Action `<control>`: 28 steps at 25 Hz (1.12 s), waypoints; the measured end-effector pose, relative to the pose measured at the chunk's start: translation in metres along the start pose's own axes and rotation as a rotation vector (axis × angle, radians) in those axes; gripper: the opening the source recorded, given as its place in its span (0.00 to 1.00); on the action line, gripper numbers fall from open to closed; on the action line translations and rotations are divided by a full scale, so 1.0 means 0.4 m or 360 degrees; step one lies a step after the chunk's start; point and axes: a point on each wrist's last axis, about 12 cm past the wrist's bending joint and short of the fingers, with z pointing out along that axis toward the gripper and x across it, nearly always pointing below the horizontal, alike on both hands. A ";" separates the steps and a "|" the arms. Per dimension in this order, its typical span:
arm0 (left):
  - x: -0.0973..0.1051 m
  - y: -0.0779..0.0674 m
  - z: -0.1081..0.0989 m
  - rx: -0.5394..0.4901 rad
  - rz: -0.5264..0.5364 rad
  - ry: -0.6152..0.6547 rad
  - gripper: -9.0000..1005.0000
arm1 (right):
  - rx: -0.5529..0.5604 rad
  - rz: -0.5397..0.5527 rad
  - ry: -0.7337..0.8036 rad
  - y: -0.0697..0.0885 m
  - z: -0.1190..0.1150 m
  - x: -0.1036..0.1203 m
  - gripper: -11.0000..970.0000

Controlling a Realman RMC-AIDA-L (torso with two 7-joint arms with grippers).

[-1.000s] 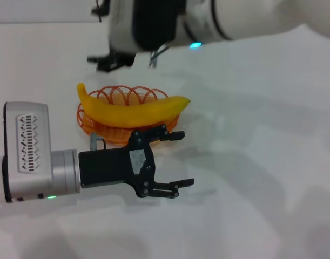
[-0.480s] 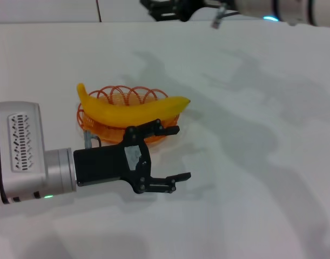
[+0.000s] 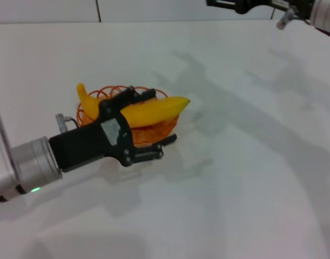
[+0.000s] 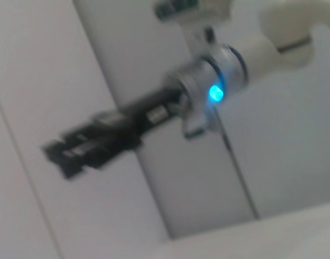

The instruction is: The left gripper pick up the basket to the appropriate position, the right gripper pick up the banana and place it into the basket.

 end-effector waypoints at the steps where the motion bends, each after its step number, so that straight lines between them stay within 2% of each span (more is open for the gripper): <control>1: -0.002 0.001 -0.003 -0.0022 0.0002 -0.0016 0.89 | 0.0019 0.0025 -0.0003 -0.005 -0.008 0.010 0.91; 6: -0.016 -0.002 -0.038 -0.0196 0.0031 -0.0136 0.89 | 0.0076 0.0137 -0.0023 -0.021 -0.044 0.059 0.91; 15: -0.037 -0.009 -0.099 -0.0209 -0.0019 -0.0250 0.89 | -0.0090 0.0244 -0.0078 -0.064 -0.158 0.134 0.91; 22: -0.061 0.030 -0.218 -0.0143 -0.0212 -0.0236 0.89 | -0.0242 0.0158 0.0050 -0.075 -0.221 0.171 0.91; 28: -0.081 0.072 -0.320 -0.0008 -0.0378 -0.0082 0.89 | -0.0432 0.0129 0.0246 -0.065 -0.218 0.179 0.91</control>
